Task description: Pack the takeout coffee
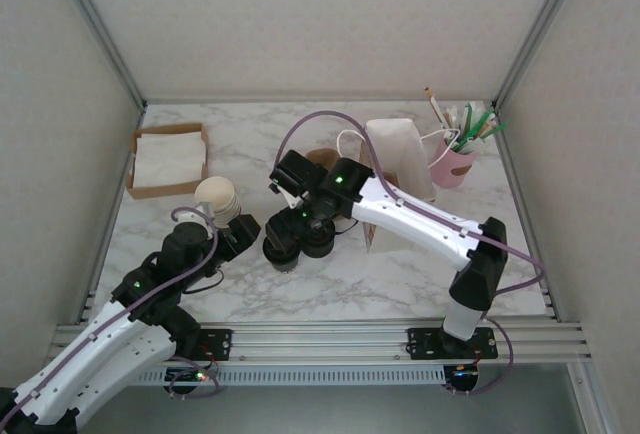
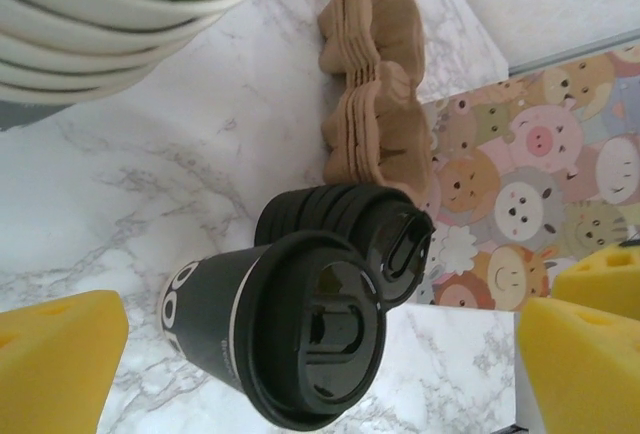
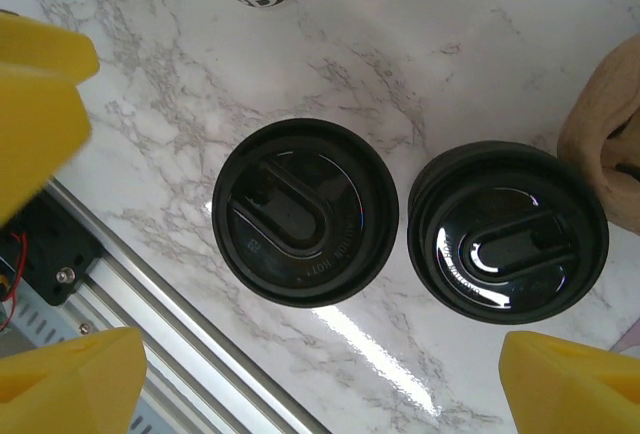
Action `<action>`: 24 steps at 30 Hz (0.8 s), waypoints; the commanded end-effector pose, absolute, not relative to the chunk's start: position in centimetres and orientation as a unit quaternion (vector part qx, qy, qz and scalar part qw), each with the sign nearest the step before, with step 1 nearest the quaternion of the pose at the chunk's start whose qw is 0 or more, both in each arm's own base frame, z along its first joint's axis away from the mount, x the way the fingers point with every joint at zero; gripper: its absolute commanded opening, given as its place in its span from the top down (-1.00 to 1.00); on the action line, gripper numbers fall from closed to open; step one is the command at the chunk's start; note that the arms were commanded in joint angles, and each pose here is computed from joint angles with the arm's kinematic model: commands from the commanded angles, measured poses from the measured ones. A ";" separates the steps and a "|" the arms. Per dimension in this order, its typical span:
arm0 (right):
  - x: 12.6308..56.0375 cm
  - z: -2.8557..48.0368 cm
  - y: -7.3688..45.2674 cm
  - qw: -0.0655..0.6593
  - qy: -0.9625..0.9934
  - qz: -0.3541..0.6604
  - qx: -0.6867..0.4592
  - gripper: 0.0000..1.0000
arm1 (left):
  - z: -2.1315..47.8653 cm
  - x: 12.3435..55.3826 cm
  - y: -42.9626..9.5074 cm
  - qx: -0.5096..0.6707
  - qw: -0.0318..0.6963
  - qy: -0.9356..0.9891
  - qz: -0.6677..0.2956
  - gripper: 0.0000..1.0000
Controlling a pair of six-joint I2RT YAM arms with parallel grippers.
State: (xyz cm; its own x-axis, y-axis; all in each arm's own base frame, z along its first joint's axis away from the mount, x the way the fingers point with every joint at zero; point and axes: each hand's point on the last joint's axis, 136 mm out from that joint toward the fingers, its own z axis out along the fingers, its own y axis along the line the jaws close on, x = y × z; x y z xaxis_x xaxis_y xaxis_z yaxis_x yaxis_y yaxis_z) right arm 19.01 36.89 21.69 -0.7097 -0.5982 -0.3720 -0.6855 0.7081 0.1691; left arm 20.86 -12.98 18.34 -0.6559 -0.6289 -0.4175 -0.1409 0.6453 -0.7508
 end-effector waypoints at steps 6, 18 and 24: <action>18.5 20.8 37.9 0.101 0.913 0.144 -0.367 -0.84 | 16.5 20.4 -11.9 -0.240 0.308 0.851 -0.351 -0.99; 18.6 18.1 39.3 0.101 0.890 0.125 -0.426 -0.82 | 18.0 21.6 -9.1 -0.274 0.294 0.812 -0.423 -0.99; 18.2 17.0 39.5 0.085 0.879 0.116 -0.454 -0.77 | 18.8 21.8 -7.4 -0.288 0.306 0.797 -0.434 -0.99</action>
